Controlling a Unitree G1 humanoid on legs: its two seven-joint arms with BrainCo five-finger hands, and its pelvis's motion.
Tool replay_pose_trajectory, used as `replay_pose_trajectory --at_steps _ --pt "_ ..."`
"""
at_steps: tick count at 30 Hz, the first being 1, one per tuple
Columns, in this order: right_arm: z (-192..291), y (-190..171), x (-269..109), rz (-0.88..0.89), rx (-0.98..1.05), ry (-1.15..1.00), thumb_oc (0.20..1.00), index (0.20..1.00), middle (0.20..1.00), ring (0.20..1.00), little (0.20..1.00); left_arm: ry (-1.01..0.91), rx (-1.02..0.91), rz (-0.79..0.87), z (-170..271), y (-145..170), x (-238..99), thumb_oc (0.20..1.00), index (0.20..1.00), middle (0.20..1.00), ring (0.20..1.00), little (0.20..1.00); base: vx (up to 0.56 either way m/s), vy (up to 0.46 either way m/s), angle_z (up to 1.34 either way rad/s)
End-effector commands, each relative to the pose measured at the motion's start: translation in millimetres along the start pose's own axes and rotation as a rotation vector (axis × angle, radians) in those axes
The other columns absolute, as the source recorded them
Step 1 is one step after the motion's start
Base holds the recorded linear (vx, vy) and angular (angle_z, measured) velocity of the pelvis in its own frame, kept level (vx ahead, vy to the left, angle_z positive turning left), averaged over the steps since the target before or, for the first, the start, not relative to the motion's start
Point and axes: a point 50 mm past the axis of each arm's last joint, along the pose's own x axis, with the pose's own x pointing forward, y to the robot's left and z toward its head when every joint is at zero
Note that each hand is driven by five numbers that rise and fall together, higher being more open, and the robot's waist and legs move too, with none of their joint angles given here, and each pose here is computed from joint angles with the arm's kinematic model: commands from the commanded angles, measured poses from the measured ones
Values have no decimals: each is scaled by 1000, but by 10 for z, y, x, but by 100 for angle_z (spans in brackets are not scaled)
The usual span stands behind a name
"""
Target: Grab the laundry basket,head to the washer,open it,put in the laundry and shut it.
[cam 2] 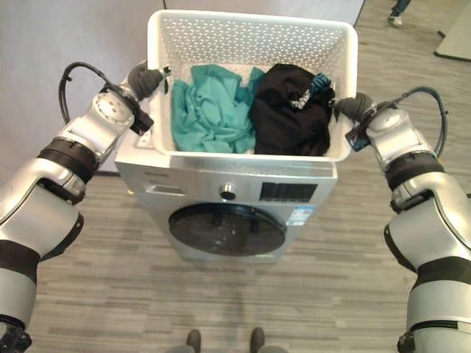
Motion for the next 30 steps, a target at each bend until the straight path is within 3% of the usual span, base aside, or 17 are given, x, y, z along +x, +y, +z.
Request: replay_pose_trajectory --at_steps 1,5,7,10,15,20,22,29,30 --pt "136 -352 -76 -112 -143 54 1000 1000 1000 1000 1000 -62 41 74 428 255 58 1000 1000 1000 1000 1000 0 0 0" --pt "136 -454 -106 -155 -153 93 1000 1000 1000 1000 1000 -102 42 100 605 283 65 1000 1000 1000 1000 1000 10 13 3" --pt "11 -572 -147 -203 -152 132 1000 1000 1000 1000 1000 -216 7 196 865 354 34 1000 1000 1000 1000 1000 32 -5 7" --pt "-59 -608 -160 -217 -138 118 1000 1000 1000 1000 1000 -237 4 254 833 428 13 1000 1000 1000 1000 1000 18 -14 10" --pt "-400 -1017 -367 -431 68 125 1000 1000 1000 1000 1000 -191 -66 331 516 547 -19 1000 1000 1000 1000 1000 9 3 4" --pt "-593 -1192 -494 -529 268 77 1000 1000 1000 1000 1000 -208 -112 379 352 592 -76 1000 1000 1000 1000 1000 0 0 0" --pt "-692 -1278 -572 -570 367 16 1000 1000 1000 1000 1000 -225 -128 453 196 753 -179 1000 1000 1000 1000 1000 0 0 0" --pt "-1113 -1179 -687 -569 359 9 1000 1000 1000 1000 1000 -165 -199 508 -446 864 -482 1000 1000 1000 1000 1000 -5 3 0" --pt "-1289 -1020 -760 -538 343 -27 1000 1000 1000 1000 1000 -121 -195 516 -823 828 -735 1000 1000 1000 1000 1000 -40 17 -1"
